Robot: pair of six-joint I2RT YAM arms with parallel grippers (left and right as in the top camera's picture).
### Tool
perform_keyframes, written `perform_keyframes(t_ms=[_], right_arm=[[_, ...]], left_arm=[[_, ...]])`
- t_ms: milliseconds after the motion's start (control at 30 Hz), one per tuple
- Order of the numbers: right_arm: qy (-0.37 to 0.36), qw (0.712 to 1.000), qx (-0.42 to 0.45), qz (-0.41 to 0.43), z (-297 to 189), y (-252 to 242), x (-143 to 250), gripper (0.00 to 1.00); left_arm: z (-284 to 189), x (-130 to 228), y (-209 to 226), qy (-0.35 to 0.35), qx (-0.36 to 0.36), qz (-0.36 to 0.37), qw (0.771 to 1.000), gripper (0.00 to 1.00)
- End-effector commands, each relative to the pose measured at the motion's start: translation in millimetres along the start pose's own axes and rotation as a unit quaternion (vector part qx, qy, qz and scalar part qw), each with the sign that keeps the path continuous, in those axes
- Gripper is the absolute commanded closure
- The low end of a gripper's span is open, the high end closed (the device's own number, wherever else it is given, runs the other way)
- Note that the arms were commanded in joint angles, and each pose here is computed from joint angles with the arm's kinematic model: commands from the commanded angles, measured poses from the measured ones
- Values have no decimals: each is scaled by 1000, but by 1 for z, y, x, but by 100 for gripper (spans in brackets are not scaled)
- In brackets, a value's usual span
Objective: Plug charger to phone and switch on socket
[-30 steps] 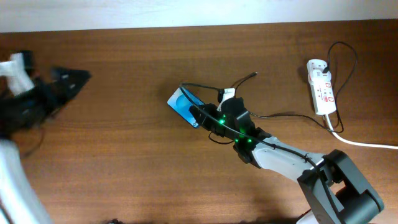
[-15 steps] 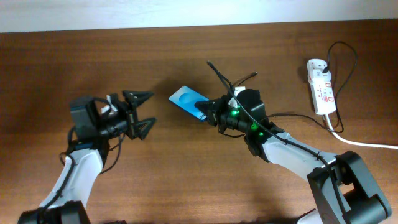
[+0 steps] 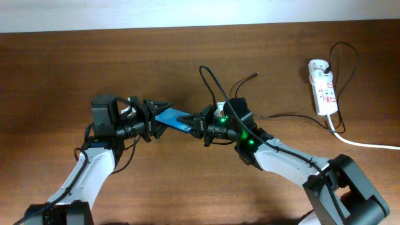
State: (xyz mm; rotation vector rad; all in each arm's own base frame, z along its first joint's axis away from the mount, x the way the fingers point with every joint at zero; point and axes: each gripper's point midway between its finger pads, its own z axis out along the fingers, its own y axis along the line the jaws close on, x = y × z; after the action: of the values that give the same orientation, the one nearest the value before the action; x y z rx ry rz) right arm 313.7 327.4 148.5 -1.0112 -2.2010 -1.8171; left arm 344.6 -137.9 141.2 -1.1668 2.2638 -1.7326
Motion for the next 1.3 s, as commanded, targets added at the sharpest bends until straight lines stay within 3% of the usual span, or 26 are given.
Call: perform_keyframes(t_ms=[0, 33, 167, 233, 267, 333, 400, 467, 500, 533, 567, 600, 733, 867, 933, 1000, 1133, 1267], right_arm=[[8, 999, -26, -38, 1, 21, 17, 96], [-4, 999, -28, -46, 5, 20, 18, 96], [-28, 998, -37, -52, 11, 21, 21, 96], [-28, 998, -37, -52, 11, 21, 21, 96], [-28, 998, -37, -52, 11, 20, 21, 94], [-18, 998, -32, -52, 11, 18, 24, 82], [-14, 999, -15, -47, 12, 10, 24, 60], [-25, 995, 25, -94, 11, -9, 17, 40], [-38, 987, 38, -149, 9, -14, 8, 25], [-48, 971, 42, -232, 6, -13, 1, 19], [-51, 922, 47, -381, 1, -8, -10, 2], [-59, 909, 59, -409, -6, -9, -23, 1], [-138, 904, 91, -395, -53, 0, -94, 2], [-200, 894, 124, -382, -87, 36, -115, 2], [-287, 849, 243, -371, -124, 47, -137, 2], [-412, 746, 342, -397, -183, 87, -156, 2], [-462, 701, 385, -384, -195, 82, -185, 0], [-404, 726, 395, -391, -136, 39, -244, 5]], left_arm=[[1, -1, 2, -4, -2, -3, 1000, 59], [1, -1, 2, -3, -2, -22, 1000, 65], [4, 3, 3, 2, -5, -34, 999, 67], [4, 4, 3, 3, -6, -34, 999, 77], [4, 4, 3, 3, -7, -35, 999, 88], [4, -2, 5, -15, -10, -36, 999, 100], [2, -20, 14, -68, -26, -47, 996, 100], [-3, -41, 26, -132, -51, -42, 989, 98], [-8, -49, 41, -163, -78, -61, 982, 99], [-10, -50, 48, -169, -91, -71, 979, 100], [-10, -46, 55, -164, -104, -79, 978, 100], [-9, -41, 58, -148, -110, -75, 980, 100], [-5, -17, 62, -78, -118, -51, 989, 100], [-3, -15, 50, -69, -103, -42, 991, 100], [0, -26, 23, -79, -88, -22, 993, 100], [21, -45, -8, -62, -81, 4, 995, 100], [54, -34, -17, 28, -76, 31, 996, 100], [63, -18, -1, 62, -101, 54, 992, 100]])
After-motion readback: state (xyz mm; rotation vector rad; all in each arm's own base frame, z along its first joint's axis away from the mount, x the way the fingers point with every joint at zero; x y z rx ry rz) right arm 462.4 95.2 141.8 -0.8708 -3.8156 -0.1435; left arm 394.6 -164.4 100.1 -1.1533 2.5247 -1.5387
